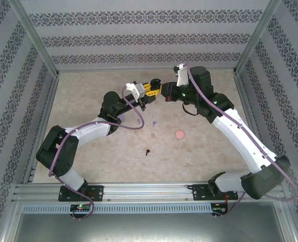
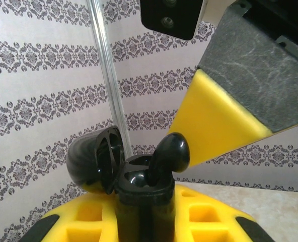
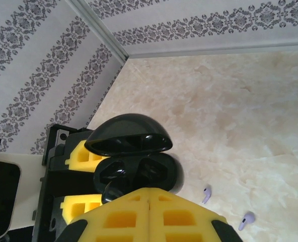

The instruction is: Insert wireless bluetooth earbuds into charging case

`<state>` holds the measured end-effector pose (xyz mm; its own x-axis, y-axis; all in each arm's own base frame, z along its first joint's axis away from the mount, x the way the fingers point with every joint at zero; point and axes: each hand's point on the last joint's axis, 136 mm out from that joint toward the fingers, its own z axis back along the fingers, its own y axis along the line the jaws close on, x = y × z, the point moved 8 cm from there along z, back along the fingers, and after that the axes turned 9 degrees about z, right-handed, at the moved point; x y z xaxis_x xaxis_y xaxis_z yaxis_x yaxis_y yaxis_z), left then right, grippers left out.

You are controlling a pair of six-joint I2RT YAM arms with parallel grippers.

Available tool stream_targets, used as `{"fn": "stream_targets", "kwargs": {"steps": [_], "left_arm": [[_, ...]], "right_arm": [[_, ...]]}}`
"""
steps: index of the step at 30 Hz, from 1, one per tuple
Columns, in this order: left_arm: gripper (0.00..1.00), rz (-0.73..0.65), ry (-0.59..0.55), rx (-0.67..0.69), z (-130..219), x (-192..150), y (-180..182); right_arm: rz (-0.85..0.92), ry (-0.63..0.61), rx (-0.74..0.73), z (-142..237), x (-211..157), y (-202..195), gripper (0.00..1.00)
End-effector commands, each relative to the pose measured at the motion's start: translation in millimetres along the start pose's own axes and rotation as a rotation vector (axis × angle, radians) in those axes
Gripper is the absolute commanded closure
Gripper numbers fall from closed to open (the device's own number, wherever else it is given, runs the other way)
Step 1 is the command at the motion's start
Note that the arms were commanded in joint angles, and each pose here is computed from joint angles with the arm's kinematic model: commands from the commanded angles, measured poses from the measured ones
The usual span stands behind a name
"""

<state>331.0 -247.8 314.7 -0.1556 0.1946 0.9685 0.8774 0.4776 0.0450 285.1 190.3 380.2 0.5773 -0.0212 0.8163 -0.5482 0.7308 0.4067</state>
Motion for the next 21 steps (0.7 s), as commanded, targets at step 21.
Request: {"fn": "stream_targets", "kwargs": {"steps": [21], "left_arm": [[1.0,-0.009,-0.007,-0.009,4.2,-10.1,-3.0]], "right_arm": [[0.029,-0.054,0.045,37.8,13.1,25.9,1.0]]}}
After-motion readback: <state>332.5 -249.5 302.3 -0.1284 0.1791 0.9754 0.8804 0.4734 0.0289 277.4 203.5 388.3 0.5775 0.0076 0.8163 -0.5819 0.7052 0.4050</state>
